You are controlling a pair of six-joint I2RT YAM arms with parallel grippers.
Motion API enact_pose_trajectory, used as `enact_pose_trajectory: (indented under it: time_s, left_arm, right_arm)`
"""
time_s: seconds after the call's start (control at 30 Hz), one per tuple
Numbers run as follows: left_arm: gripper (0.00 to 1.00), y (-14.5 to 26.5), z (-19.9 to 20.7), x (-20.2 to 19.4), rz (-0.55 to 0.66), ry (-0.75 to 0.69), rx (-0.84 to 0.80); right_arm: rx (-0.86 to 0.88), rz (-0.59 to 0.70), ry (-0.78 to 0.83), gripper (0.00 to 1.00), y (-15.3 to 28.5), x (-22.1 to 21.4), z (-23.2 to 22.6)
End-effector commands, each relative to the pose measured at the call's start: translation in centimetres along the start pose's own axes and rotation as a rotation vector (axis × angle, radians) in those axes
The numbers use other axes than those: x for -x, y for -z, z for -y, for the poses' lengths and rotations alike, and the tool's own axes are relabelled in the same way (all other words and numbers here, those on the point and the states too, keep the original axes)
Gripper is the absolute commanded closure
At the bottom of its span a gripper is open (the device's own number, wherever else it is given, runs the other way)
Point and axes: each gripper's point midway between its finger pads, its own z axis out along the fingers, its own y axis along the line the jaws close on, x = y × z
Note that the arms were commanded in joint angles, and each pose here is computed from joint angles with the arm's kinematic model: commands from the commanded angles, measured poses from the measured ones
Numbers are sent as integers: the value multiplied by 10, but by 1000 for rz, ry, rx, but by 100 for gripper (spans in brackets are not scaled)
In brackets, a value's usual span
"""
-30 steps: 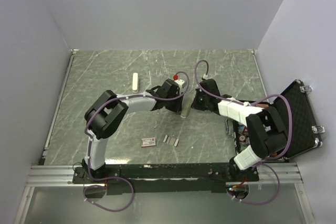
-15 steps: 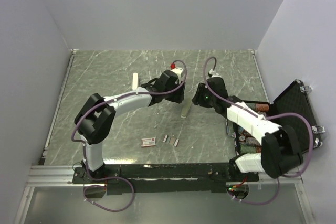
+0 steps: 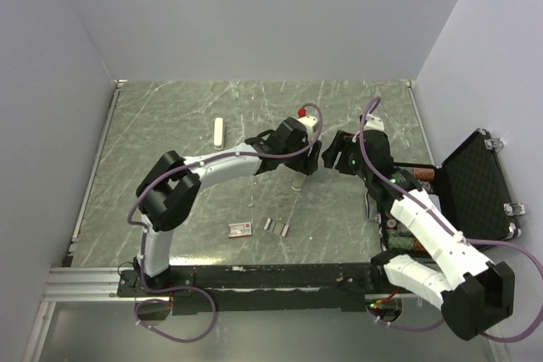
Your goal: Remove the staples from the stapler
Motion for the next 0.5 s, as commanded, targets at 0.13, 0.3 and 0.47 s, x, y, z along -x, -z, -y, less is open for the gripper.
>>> enact_pose_trajectory:
  time_s: [0.13,0.3,0.47]
  left_arm:
    - [30,-24,-8,-17,-24,-20,59]
    - [30,-27,-15,-13,6,-33,102]
    - [30,-36,-15,-15,-3,-49,116]
  right_arm:
    - [-40,3,9,26,14,-6,15]
    - [-36,9,20,25,17,-5,16]
    - [-17,-1,16,24,15,-7,13]
